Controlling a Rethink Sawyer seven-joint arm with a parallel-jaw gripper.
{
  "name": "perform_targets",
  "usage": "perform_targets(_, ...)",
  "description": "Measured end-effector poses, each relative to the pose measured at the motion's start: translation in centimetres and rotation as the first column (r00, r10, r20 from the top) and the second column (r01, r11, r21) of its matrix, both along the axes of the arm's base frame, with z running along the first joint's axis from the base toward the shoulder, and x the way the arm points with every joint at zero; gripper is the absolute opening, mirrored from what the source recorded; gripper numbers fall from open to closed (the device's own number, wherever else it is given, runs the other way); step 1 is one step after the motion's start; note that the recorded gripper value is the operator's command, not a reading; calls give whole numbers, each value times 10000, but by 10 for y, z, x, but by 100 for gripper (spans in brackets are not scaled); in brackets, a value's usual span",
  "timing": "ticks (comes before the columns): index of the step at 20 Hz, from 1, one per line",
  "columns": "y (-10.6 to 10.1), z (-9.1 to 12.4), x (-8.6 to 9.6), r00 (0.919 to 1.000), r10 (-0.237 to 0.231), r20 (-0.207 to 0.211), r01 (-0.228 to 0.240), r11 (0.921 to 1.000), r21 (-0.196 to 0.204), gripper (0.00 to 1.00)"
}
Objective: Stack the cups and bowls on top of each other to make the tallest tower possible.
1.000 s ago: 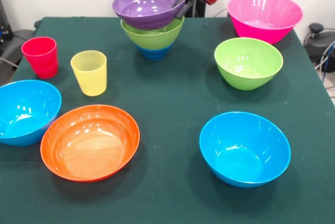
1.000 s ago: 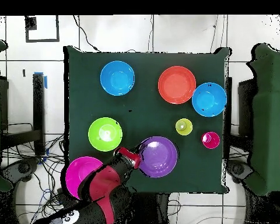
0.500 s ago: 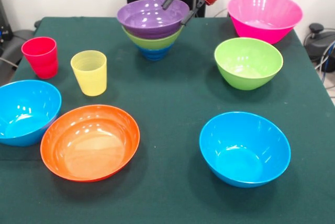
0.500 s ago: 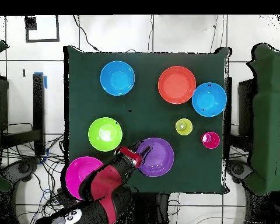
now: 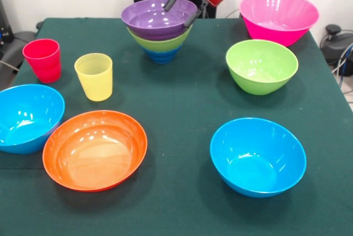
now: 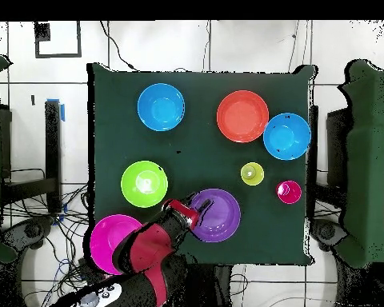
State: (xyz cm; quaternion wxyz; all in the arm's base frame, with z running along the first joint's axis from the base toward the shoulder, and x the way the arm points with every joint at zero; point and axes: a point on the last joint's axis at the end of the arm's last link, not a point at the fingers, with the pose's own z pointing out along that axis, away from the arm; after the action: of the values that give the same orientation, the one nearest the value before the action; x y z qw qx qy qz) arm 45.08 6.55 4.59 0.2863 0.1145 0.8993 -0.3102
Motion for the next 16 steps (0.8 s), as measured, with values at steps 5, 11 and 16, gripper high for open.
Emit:
perform_targets(5, -1, 1, 2, 9999, -107, 37, 107, 9998, 168, 100)
perform_targets(11, -5, 0, 9, 9991, -422, 41, 417, 9959, 797, 100)
perform_targets(16, -13, -4, 18, 9965, -840, 35, 826, 9858, 1459, 100)
